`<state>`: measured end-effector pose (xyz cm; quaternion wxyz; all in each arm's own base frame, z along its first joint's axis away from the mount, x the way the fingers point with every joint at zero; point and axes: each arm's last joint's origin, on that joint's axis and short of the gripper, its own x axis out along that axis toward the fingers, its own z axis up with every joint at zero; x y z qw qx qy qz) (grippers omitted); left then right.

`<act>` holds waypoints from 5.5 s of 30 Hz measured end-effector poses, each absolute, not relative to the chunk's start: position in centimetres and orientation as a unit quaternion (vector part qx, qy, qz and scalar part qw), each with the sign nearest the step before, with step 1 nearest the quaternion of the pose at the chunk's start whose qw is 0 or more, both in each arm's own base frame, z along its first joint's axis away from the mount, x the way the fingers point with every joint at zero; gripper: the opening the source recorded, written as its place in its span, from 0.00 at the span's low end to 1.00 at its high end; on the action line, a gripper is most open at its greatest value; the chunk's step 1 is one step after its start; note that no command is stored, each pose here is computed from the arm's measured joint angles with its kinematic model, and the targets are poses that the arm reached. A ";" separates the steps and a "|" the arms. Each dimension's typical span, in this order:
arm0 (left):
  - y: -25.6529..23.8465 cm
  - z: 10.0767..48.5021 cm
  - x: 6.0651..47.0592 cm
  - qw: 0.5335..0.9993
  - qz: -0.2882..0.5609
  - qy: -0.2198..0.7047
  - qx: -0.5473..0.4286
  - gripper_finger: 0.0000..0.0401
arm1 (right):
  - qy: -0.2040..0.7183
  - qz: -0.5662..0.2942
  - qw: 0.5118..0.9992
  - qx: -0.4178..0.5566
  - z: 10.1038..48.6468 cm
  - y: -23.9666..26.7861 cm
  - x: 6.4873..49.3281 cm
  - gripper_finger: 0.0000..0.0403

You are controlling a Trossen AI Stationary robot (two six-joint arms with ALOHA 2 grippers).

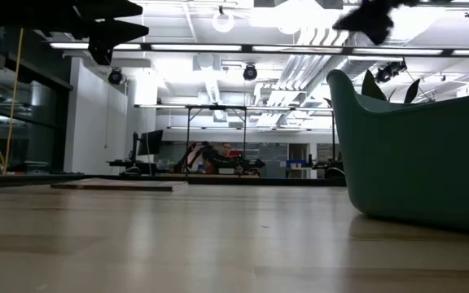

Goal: Pick and place USB-C Cables
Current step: Return to Home Position

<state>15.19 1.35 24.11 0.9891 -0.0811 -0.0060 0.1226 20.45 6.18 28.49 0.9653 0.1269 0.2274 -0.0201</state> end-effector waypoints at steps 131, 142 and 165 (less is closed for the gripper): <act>0.5 16.8 9.8 0.995 0.018 -0.008 -0.094 0.00 | -0.025 -0.029 0.994 0.105 17.0 1.1 9.7 0.00; 0.5 16.8 9.8 0.995 0.018 -0.008 -0.094 0.00 | -0.025 -0.029 0.994 0.105 17.0 1.1 9.7 0.00; 0.5 16.8 9.8 0.995 0.018 -0.008 -0.094 0.00 | -0.025 -0.029 0.994 0.105 17.0 1.1 9.7 0.00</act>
